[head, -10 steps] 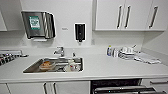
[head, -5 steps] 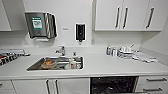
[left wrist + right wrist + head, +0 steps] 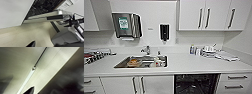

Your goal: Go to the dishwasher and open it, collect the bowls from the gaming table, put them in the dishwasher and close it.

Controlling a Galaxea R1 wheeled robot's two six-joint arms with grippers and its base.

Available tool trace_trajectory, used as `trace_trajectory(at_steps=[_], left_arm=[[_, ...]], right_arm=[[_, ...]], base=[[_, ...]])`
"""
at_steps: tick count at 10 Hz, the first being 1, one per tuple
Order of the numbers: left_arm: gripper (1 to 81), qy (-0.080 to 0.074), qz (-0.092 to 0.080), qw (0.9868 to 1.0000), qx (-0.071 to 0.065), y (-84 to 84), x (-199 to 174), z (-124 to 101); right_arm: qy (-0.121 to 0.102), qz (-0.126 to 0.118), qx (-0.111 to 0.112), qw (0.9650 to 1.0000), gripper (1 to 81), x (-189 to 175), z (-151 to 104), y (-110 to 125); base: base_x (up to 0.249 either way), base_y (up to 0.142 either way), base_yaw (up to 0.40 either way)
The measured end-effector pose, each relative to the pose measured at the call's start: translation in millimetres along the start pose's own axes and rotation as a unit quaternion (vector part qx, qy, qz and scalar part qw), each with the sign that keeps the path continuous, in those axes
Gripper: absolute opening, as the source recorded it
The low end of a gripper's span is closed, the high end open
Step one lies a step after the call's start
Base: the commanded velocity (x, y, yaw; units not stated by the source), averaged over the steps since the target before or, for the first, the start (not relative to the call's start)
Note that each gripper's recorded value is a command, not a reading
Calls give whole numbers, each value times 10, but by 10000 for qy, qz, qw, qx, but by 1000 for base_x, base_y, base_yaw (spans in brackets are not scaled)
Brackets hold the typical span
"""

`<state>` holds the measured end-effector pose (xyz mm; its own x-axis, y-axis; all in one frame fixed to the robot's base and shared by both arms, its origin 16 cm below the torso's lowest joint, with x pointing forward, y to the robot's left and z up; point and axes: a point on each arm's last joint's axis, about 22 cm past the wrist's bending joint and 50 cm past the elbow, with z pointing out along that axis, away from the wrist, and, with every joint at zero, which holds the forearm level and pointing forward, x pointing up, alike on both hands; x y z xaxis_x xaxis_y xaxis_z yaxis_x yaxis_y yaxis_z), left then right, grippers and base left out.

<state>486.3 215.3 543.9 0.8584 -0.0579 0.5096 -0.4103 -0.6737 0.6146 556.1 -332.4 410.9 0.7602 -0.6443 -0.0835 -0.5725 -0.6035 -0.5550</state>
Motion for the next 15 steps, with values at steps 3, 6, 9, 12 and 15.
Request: trace_trajectory(at_steps=[3, 6, 9, 12, 15], left_arm=[[811, -44, -44, 10000, -10, -20, -74, 96], [811, -83, -77, 9999, -20, -35, -131, 189], [811, -132, -113, 9998, -3, -74, -276, 268], [811, -180, -120, 9997, -69, -24, -393, 357], [811, -241, -159, 9996, -39, -72, -544, 474]], right_arm=[[83, -374, 71, 9992, 811, -16, 105, -76], [-11, -572, 72, 9983, 811, -90, 179, -144], [-1140, -752, -614, 9887, 811, -943, 387, 450], [-1035, -825, -505, 9899, 811, -872, 416, 308], [-1090, -817, -673, 9884, 811, -1030, 625, 537]], base=[[-107, 0, 0], [-110, 0, 0], [-110, 0, 0], [-110, 0, 0], [-34, 0, 0]])
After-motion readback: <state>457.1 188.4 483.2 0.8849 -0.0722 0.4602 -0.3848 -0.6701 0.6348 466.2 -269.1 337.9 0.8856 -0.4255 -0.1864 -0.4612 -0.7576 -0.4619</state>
